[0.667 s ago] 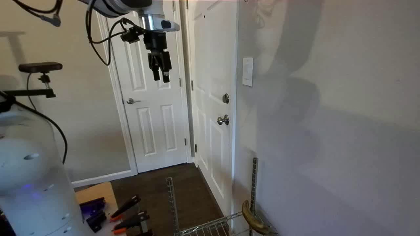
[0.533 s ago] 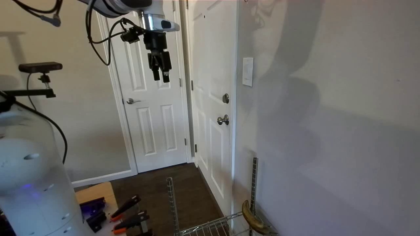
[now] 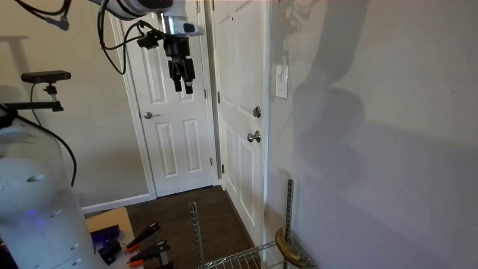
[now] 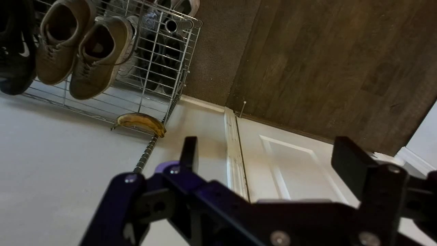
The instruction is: Turn on the light
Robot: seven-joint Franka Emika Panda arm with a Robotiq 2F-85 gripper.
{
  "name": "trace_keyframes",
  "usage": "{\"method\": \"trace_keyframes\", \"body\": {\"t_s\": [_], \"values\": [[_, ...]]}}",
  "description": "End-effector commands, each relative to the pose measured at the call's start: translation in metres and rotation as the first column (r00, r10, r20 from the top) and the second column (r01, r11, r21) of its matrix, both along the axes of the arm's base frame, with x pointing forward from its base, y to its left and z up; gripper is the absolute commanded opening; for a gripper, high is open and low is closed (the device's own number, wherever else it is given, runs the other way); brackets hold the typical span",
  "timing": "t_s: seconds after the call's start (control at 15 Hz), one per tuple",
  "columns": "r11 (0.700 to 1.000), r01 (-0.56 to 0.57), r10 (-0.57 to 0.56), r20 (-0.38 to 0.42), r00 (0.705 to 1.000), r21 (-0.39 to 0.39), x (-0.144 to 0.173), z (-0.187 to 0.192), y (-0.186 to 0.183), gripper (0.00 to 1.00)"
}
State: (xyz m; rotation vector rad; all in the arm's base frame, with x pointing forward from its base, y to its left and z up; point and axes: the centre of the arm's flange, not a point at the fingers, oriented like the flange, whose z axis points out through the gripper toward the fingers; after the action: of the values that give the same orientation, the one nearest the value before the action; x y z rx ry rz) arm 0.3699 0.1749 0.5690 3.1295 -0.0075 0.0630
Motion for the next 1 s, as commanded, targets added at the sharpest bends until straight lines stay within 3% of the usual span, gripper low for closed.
{"method": "trace_keyframes", "body": {"t_s": [0.0,0.67,0.93], "values": [[1.0,0.0,0.0,0.0,1.0,0.0,0.0,0.0,0.0,1.0],[1.0,0.0,0.0,0.0,1.0,0.0,0.0,0.0,0.0,1.0],[1.0,-0.012,0.012,-0.009,1.0,-0.023,0.019,-0.013,0.011,1.0]]}}
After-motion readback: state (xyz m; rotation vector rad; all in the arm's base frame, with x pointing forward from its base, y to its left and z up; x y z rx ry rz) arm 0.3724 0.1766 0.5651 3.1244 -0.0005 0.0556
